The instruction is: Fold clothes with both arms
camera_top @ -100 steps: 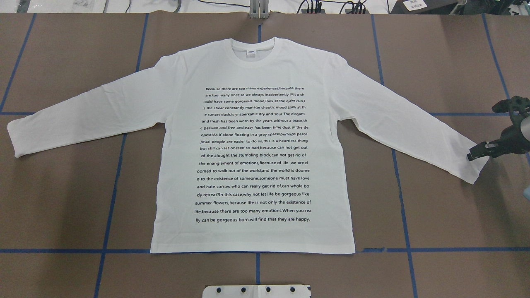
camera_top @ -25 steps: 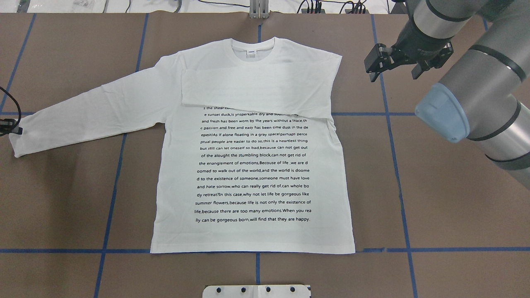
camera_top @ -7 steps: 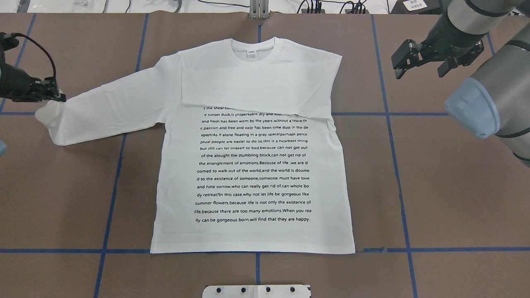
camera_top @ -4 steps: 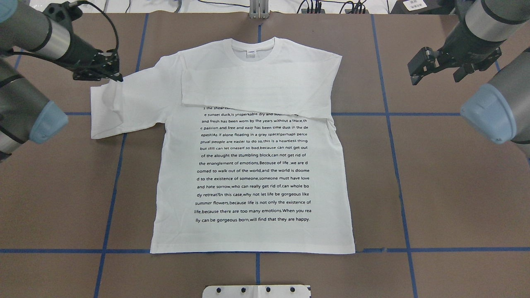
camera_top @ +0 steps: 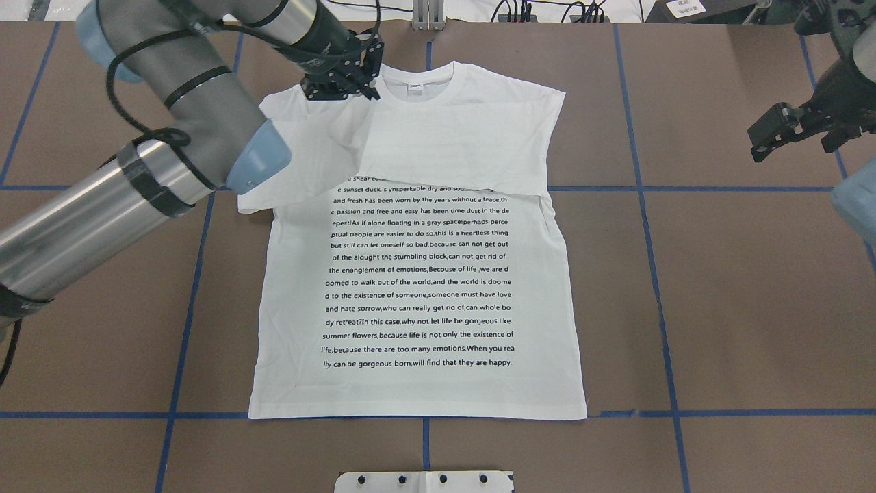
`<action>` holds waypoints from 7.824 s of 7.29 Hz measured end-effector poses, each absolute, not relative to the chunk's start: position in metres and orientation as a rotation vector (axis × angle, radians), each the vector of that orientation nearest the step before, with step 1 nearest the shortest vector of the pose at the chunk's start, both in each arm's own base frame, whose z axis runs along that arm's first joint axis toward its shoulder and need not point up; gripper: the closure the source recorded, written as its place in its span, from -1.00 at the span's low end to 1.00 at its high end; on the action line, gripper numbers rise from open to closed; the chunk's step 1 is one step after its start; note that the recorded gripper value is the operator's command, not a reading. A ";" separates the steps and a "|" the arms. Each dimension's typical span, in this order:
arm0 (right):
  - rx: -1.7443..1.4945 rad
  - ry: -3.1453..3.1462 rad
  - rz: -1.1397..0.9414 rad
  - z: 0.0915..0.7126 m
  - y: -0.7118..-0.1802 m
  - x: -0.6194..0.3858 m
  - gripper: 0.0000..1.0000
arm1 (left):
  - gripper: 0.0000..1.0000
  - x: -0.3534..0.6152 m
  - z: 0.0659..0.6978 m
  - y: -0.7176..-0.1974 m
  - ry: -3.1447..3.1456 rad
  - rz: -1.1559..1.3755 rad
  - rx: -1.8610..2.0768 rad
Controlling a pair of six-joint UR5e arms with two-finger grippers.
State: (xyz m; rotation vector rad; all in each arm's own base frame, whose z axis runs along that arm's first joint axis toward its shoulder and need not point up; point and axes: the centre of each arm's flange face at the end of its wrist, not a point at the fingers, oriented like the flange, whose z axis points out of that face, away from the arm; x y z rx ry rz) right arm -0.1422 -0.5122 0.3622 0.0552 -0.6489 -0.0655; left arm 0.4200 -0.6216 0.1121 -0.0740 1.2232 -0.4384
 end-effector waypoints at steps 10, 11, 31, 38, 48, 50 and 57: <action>0.038 -0.633 -0.058 0.389 -0.503 -0.115 -1.00 | 1.00 0.550 0.004 -0.580 1.332 -0.444 -0.131; 0.039 -0.633 -0.057 0.388 -0.503 -0.115 -1.00 | 1.00 0.564 0.015 -0.582 1.333 -0.459 -0.107; 0.067 -0.803 0.017 0.309 -0.450 -0.196 -1.00 | -1.00 0.454 0.191 -0.439 1.104 -0.038 0.263; -0.028 -0.782 0.021 0.265 -0.285 -0.381 -1.00 | -1.00 0.372 0.251 -0.391 1.077 0.108 0.257; 0.049 -0.782 0.013 0.327 -0.232 -0.462 -0.99 | -1.00 0.382 0.255 -0.390 1.069 0.108 0.240; 0.034 -0.746 0.004 0.344 -0.227 -0.471 -0.98 | -1.00 0.383 0.254 -0.390 1.072 0.109 0.241; -0.022 -0.725 -0.031 0.359 -0.217 -0.486 -0.85 | -1.00 0.384 0.255 -0.391 1.069 0.110 0.240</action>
